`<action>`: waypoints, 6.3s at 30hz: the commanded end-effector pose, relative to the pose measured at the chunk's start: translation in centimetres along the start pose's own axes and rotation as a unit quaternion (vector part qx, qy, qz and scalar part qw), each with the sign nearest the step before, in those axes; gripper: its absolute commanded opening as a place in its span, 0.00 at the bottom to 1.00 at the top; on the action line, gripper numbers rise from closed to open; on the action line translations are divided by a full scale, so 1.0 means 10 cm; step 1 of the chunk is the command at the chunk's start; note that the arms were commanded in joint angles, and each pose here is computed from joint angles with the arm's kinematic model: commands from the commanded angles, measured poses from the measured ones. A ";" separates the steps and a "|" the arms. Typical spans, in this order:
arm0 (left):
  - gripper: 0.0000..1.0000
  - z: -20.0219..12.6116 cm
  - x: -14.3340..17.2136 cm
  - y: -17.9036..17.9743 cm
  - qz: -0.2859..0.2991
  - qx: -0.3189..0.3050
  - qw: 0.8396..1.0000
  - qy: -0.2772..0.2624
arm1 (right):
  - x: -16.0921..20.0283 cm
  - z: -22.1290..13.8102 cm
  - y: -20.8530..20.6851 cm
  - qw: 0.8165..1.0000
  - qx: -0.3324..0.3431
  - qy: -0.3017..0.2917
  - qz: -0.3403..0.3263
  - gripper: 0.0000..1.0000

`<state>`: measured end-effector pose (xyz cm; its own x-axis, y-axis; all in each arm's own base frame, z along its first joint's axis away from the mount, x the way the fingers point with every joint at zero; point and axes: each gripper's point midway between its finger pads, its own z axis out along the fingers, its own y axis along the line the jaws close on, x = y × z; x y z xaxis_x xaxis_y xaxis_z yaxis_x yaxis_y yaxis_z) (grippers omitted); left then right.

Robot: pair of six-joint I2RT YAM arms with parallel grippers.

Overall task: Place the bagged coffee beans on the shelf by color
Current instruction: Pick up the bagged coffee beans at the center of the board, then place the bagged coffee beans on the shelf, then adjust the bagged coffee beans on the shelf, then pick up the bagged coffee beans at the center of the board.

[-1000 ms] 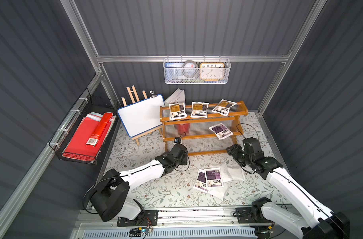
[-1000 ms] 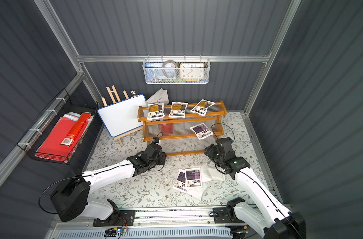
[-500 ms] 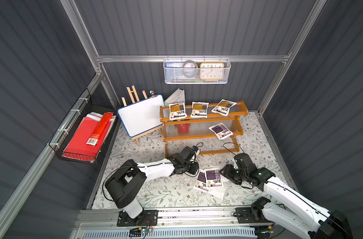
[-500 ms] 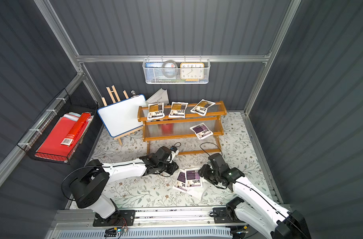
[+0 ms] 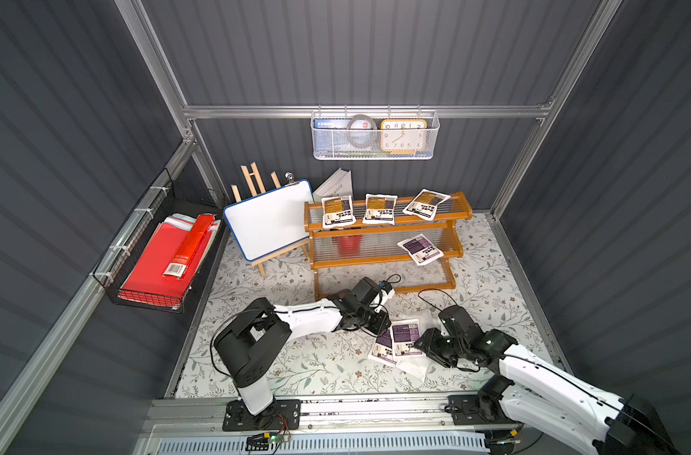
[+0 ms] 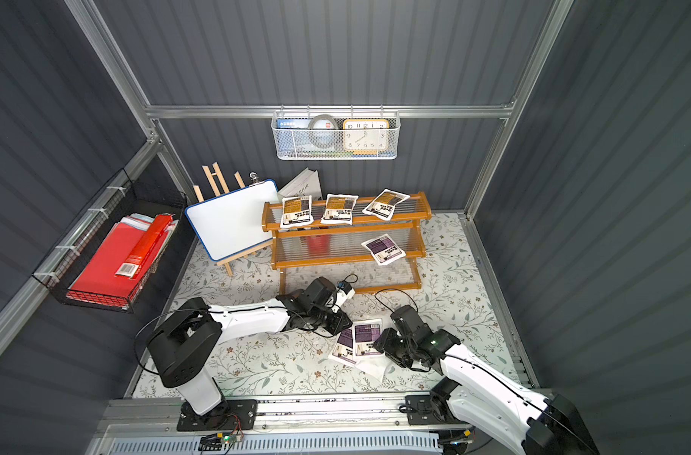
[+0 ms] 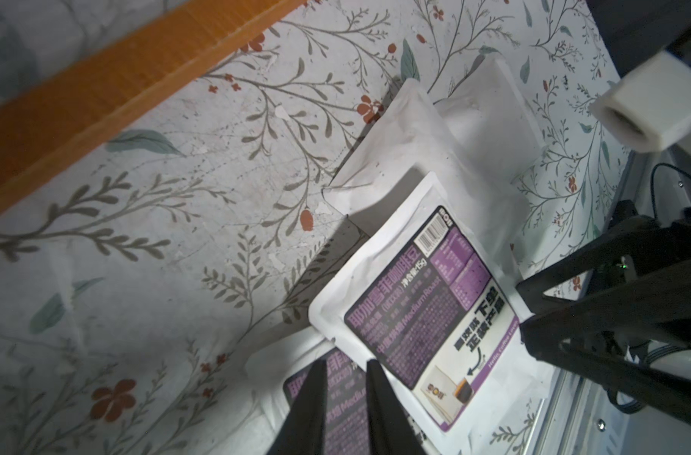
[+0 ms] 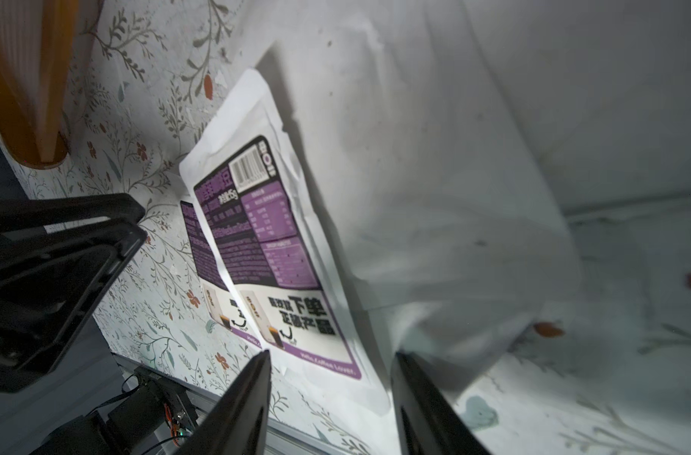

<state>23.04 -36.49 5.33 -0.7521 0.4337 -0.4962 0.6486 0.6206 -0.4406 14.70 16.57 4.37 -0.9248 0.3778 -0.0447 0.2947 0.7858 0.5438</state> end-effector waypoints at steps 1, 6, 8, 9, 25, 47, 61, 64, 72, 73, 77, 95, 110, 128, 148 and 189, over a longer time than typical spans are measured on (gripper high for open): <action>0.21 0.09 0.06 -0.07 0.018 0.017 0.999 0.023 | 0.01 0.05 0.00 1.000 -0.008 -0.001 0.010 0.53; 0.18 0.20 0.18 -0.04 0.015 0.020 0.999 0.046 | -0.01 0.08 0.08 1.000 -0.027 -0.006 0.014 0.46; 0.18 0.22 0.22 -0.03 0.015 0.019 0.998 0.054 | -0.03 0.08 0.11 0.999 -0.037 -0.013 0.016 0.38; 0.17 0.24 0.25 -0.01 0.015 0.016 0.998 0.058 | -0.04 0.07 0.15 0.999 -0.048 -0.017 0.019 0.34; 0.17 0.28 0.41 0.00 0.014 0.028 0.997 0.068 | -0.18 0.08 0.50 0.994 -0.100 -0.036 -0.016 0.09; 0.38 -1.94 -0.24 1.31 -0.274 -0.349 0.844 -0.302 | -0.79 -0.96 1.84 0.944 -0.186 -0.157 -0.224 0.00; 0.39 -2.05 -0.25 1.34 -0.274 -0.370 0.833 -0.307 | -1.46 -0.83 2.49 0.924 -0.281 -0.188 -0.182 0.00; 0.39 -2.03 -0.28 1.35 -0.270 -0.374 0.835 -0.301 | -1.57 -0.78 2.53 0.924 -0.283 -0.192 -0.169 0.00; 0.39 -2.00 -0.28 1.35 -0.268 -0.376 0.837 -0.295 | -1.74 -0.57 2.64 0.925 -0.291 -0.191 -0.151 0.00; 0.39 -2.00 -0.28 1.35 -0.268 -0.376 0.837 -0.294 | -1.75 -0.54 2.64 0.927 -0.289 -0.189 -0.149 0.00; 0.39 -2.02 -0.28 1.35 -0.268 -0.376 0.836 -0.296 | -1.82 -0.43 2.57 0.936 -0.265 -0.189 -0.134 0.15; 0.39 -1.86 -0.28 1.36 -0.264 -0.370 0.846 -0.279 | -1.71 -0.78 2.10 0.950 -0.166 -0.232 -0.123 0.63; 0.39 -1.79 -0.29 1.39 -0.260 -0.371 0.849 -0.272 | -1.60 -0.92 1.47 0.956 -0.071 -0.264 -0.107 0.00; 0.39 -1.87 -0.26 1.43 -0.260 -0.390 0.840 -0.275 | -2.04 -0.56 1.21 0.966 -0.041 -0.248 -0.067 0.00; 0.40 -1.86 -0.21 1.49 -0.264 -0.399 0.837 -0.266 | -2.36 -0.47 1.60 0.968 -0.084 -0.227 -0.074 0.00; 0.64 -0.39 0.77 0.26 -0.106 0.035 0.992 0.064 | 0.25 0.51 0.36 0.988 -0.046 0.019 -0.149 0.00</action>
<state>20.09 -28.57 3.84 -0.8859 0.3310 -0.3251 0.4606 0.7111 -0.5313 14.87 22.82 2.71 -0.9767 0.1086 -0.1851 -0.0185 0.8165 0.5770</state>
